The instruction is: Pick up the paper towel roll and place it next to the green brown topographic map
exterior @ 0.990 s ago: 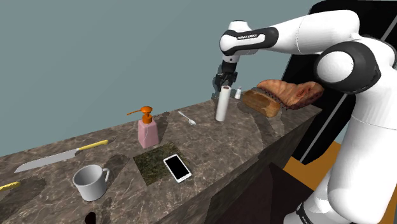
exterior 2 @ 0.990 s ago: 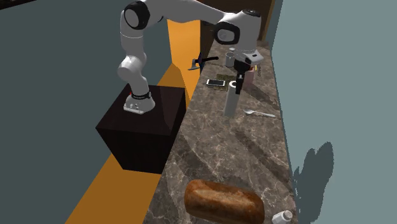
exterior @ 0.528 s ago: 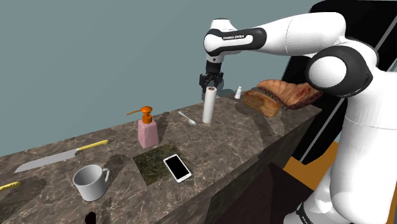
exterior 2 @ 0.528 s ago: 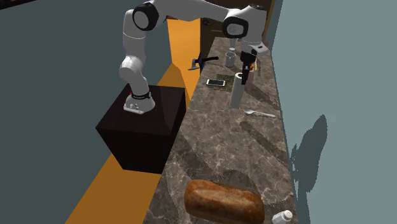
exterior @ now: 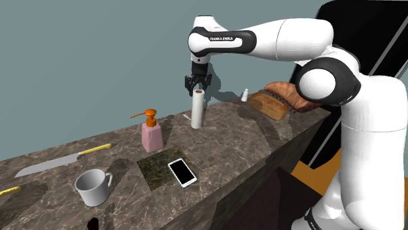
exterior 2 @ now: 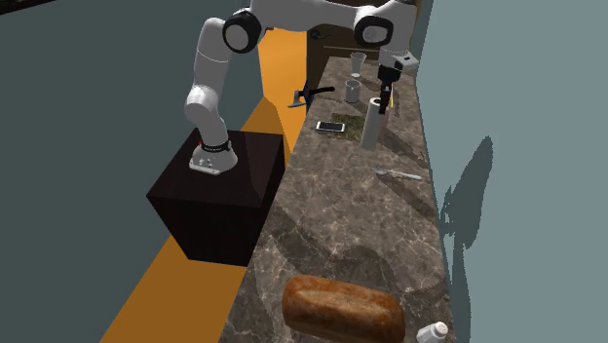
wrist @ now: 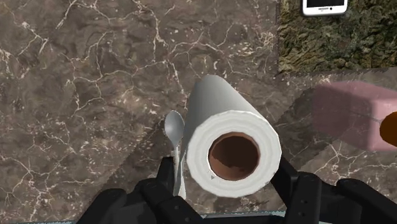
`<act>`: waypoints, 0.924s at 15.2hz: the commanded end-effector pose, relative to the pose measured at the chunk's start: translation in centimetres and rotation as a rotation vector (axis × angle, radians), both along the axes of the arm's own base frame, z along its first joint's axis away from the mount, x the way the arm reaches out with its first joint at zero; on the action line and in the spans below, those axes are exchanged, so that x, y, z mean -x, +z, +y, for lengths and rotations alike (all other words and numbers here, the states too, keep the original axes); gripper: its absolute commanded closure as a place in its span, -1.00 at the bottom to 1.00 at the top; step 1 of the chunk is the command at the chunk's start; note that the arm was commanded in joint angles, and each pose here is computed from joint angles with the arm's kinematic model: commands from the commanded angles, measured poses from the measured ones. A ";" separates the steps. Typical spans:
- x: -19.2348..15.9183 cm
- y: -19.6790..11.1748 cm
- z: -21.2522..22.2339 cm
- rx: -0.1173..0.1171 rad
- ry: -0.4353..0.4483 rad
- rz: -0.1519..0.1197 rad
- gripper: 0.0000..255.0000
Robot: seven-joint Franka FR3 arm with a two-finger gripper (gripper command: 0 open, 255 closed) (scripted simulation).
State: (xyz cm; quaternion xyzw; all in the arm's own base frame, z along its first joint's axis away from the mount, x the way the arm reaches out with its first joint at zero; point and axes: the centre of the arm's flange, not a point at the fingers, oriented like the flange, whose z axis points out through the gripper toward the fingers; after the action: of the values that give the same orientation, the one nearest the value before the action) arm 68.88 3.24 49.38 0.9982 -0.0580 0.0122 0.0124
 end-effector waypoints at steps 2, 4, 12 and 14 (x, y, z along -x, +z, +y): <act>-1.4 -0.1 3.9 0.000 -0.001 0.000 1.00; -2.3 -0.1 6.4 0.000 -0.001 0.000 1.00; -4.1 -2.2 11.0 0.000 -0.001 0.000 1.00; -4.1 -3.2 11.0 0.000 -0.001 0.000 1.00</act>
State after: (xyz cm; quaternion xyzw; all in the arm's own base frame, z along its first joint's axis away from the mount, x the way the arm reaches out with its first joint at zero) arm 72.98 14.28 46.60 0.9981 -0.0585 0.0120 0.0122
